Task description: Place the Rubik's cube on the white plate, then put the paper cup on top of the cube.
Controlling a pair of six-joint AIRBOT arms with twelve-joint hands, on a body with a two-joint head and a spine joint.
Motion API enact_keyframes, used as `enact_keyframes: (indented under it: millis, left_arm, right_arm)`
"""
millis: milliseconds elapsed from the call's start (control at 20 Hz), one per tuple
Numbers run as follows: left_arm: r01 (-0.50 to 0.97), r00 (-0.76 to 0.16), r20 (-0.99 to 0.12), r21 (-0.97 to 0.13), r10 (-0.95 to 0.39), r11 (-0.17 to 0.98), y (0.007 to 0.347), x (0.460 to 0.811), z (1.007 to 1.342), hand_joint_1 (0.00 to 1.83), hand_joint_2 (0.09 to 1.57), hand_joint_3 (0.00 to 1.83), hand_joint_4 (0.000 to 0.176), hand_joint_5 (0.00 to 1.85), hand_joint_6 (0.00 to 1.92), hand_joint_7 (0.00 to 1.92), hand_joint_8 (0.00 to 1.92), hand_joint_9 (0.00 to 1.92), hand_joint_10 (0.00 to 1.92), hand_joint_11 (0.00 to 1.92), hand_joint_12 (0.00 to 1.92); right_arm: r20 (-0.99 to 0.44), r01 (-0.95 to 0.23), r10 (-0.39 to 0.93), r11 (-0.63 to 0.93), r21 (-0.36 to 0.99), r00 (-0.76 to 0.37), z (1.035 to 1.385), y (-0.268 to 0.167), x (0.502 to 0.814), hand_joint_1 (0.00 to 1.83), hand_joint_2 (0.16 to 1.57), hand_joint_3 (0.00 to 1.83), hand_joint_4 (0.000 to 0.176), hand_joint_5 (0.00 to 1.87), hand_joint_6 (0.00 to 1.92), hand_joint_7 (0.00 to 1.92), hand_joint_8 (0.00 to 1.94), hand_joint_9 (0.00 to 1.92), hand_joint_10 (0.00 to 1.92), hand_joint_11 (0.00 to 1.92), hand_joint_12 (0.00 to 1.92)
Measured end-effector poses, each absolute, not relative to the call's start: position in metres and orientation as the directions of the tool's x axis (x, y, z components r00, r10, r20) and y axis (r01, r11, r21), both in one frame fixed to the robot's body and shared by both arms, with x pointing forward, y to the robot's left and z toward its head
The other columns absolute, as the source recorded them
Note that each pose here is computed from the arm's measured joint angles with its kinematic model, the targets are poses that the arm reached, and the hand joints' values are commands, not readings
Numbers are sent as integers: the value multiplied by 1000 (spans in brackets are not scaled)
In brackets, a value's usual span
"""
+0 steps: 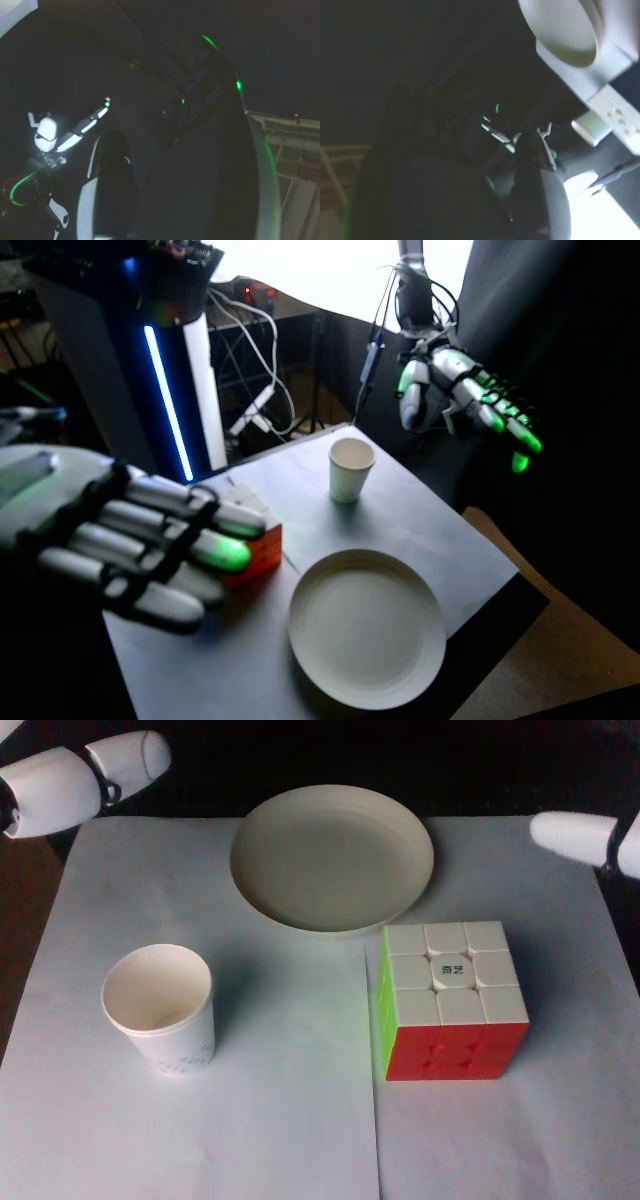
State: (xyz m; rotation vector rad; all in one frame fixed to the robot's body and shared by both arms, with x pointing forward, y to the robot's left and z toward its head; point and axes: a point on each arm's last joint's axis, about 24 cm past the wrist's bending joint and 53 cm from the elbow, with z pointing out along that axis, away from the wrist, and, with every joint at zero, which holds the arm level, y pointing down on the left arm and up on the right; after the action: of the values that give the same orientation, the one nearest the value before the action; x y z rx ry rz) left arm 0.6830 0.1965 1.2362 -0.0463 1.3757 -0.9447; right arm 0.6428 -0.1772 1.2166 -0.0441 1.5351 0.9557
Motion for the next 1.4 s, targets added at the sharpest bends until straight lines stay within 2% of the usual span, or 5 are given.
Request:
enact_keyframes:
  millis: [350,700,1000,1100,1400]
  left_arm:
    - [527,-90,-793,-552,-603,647,201,685,1238,246,1355,0,173,17,2,0,0,0,0,0,709]
    - [515,-85,-784,-563,-616,646,206,687,1239,278,1364,3,141,40,0,0,0,0,0,0,635]
    - [514,-84,-784,-563,-615,647,206,687,1239,326,1369,2,127,55,1,0,0,0,0,0,730]
    - [513,-85,-783,-565,-616,646,206,687,1239,312,1376,3,120,54,2,0,0,0,0,0,624]
    - [510,-86,-782,-566,-617,647,207,688,1238,368,1372,0,95,83,0,20,1,11,1,0,593]
  right_arm:
    - [-747,-549,514,510,662,-423,1186,-155,598,600,883,0,18,0,0,0,0,60,18,0,773]
    - [-662,-561,459,355,748,-592,1159,-105,557,673,877,0,14,0,0,0,0,0,0,0,0]
    - [-635,-516,456,370,772,-624,1128,-95,570,696,945,0,0,0,0,0,0,0,0,0,442]
    - [-627,-488,457,395,779,-631,1114,-95,578,719,971,2,33,0,0,0,0,0,0,0,27]
    - [-625,-455,450,435,777,-638,1097,-93,594,653,948,0,35,0,0,0,0,11,5,4,2]
